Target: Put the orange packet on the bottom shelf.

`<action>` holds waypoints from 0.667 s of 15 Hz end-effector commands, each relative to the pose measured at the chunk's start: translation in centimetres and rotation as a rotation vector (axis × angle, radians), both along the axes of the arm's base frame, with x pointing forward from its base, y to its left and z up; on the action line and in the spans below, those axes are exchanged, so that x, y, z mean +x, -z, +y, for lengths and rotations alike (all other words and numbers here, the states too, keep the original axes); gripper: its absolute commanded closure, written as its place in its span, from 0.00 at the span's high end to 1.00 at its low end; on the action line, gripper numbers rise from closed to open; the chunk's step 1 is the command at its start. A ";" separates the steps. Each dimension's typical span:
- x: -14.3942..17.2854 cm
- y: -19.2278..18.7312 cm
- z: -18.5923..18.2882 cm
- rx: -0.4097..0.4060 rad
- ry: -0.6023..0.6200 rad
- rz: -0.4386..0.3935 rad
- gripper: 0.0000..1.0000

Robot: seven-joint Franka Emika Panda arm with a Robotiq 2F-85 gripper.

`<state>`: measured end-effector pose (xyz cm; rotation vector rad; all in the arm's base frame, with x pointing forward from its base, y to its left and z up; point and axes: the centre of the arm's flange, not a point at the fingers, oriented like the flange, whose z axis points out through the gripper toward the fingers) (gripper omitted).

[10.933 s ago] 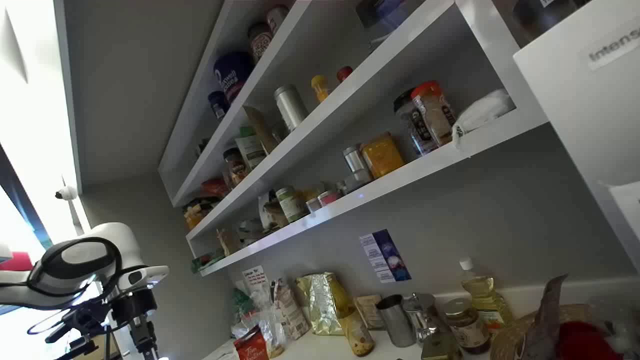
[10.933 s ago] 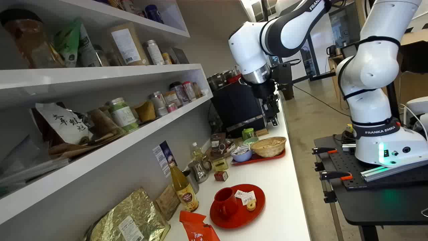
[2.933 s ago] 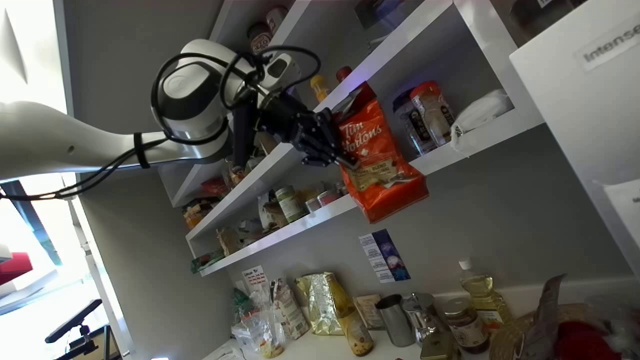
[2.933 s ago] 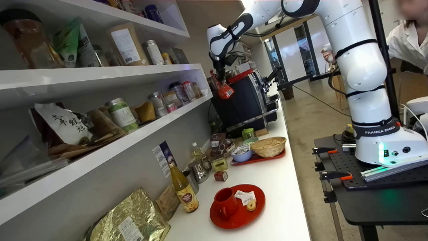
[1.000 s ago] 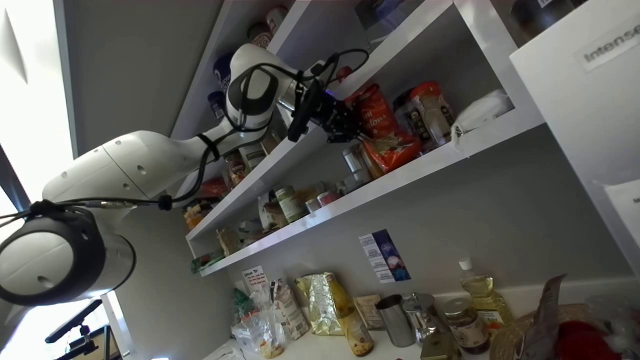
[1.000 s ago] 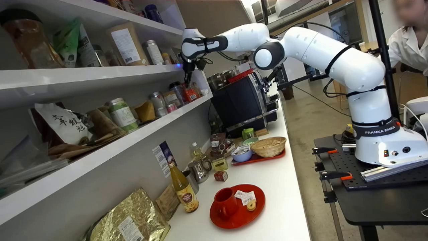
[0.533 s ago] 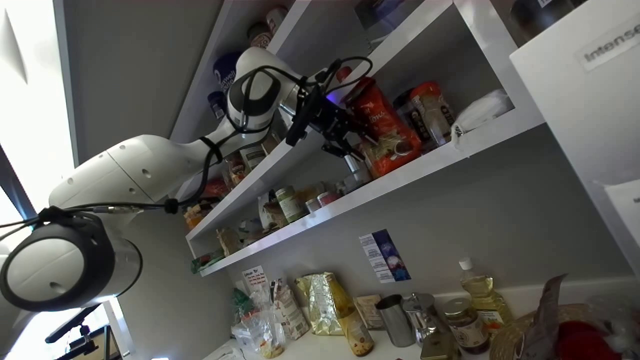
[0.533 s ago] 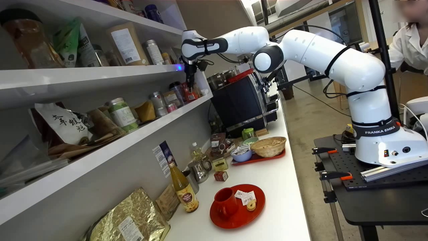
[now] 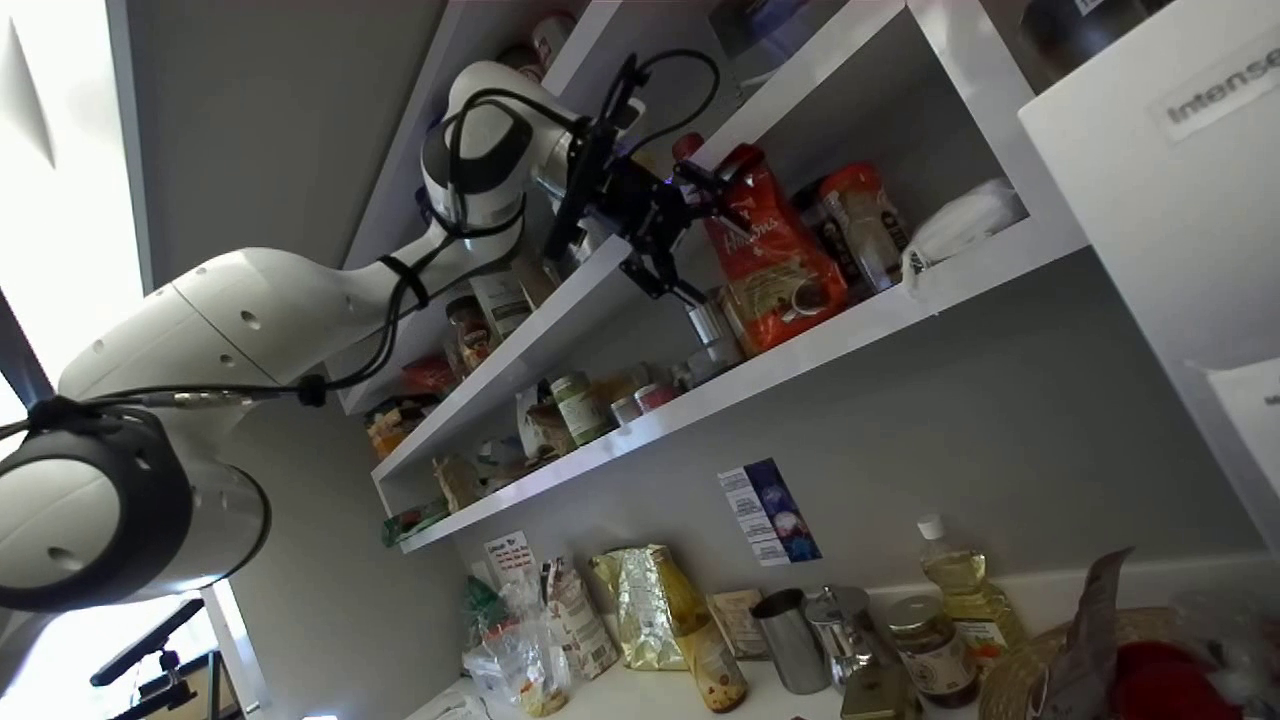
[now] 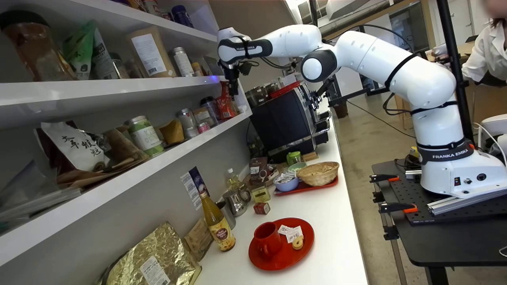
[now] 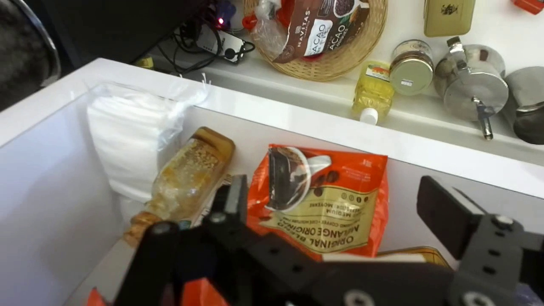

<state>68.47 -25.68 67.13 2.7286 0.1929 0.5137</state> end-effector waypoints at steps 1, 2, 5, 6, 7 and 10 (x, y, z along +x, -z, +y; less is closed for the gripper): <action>-1.7 -2.6 0.6 -0.005 0.006 0.056 1.00; -3.3 -2.3 1.4 0.013 0.001 0.076 1.00; -7.3 -0.4 4.3 0.062 0.032 0.079 1.00; -8.3 0.5 5.4 0.082 0.049 0.076 1.00; -8.2 0.8 6.0 0.094 0.060 0.083 1.00; -7.6 1.5 7.7 0.113 0.079 0.093 1.00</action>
